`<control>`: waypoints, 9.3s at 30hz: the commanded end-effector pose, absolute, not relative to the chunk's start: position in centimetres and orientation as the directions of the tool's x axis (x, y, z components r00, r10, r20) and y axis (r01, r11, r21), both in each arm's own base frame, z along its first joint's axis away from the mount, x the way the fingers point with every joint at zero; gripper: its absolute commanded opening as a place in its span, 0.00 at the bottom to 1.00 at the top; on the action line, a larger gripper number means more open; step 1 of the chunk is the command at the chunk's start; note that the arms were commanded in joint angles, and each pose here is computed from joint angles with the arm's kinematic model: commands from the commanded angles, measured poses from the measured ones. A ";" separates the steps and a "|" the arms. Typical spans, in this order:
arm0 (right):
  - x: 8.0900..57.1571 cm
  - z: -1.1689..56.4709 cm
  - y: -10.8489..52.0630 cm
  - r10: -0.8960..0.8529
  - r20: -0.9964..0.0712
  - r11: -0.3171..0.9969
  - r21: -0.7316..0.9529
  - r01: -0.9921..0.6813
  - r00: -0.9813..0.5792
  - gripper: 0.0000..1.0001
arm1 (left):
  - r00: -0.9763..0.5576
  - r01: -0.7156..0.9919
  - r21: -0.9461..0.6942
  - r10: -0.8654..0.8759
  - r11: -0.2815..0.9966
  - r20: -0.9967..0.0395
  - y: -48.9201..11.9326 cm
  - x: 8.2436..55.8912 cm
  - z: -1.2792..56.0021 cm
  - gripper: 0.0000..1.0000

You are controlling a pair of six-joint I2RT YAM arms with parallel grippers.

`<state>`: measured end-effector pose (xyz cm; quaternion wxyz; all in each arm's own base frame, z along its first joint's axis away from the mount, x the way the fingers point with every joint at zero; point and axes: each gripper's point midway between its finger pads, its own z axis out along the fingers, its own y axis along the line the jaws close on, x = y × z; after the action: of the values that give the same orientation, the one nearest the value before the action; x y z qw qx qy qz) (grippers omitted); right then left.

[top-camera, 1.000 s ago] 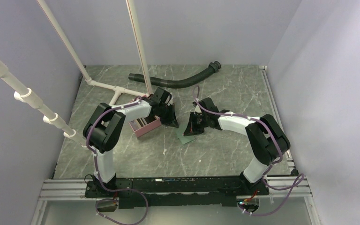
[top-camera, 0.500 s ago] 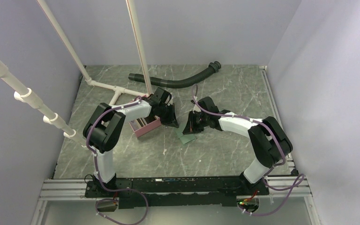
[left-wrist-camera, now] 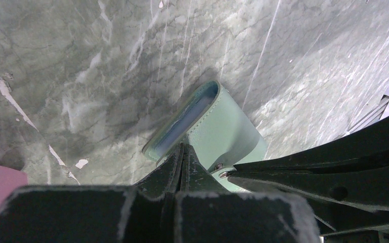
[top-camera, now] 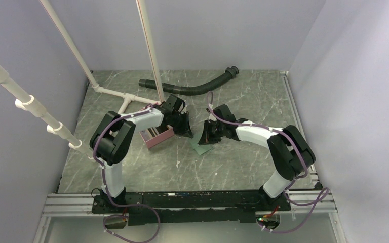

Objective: Put the credit cards into the card holder
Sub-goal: Close the card holder at the center of the board, then move the card holder to the corner of the board, then reset both arms

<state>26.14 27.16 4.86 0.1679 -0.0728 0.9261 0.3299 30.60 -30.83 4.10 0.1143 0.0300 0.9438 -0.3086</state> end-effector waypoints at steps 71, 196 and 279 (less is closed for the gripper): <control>23.6 -4.7 22.2 0.022 -0.377 0.885 0.438 -0.158 -0.926 0.00 | -0.980 0.169 -0.732 0.033 0.660 -0.197 -32.5 26.7 10.1 0.00; 24.6 -3.0 23.9 -0.213 -0.321 0.930 0.222 -0.292 -0.923 0.00 | -0.994 -0.003 -0.305 0.030 0.952 0.104 -27.1 22.4 -7.8 0.00; 43.5 26.9 4.7 0.191 -0.796 0.957 0.020 0.291 -0.575 1.00 | -0.690 0.512 -0.527 -0.041 0.679 -0.723 -22.2 20.4 35.1 0.64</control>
<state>51.89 -5.86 16.19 0.3366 0.2190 0.9077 -0.1221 19.28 -22.24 31.00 0.3022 0.1082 0.8702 -0.3738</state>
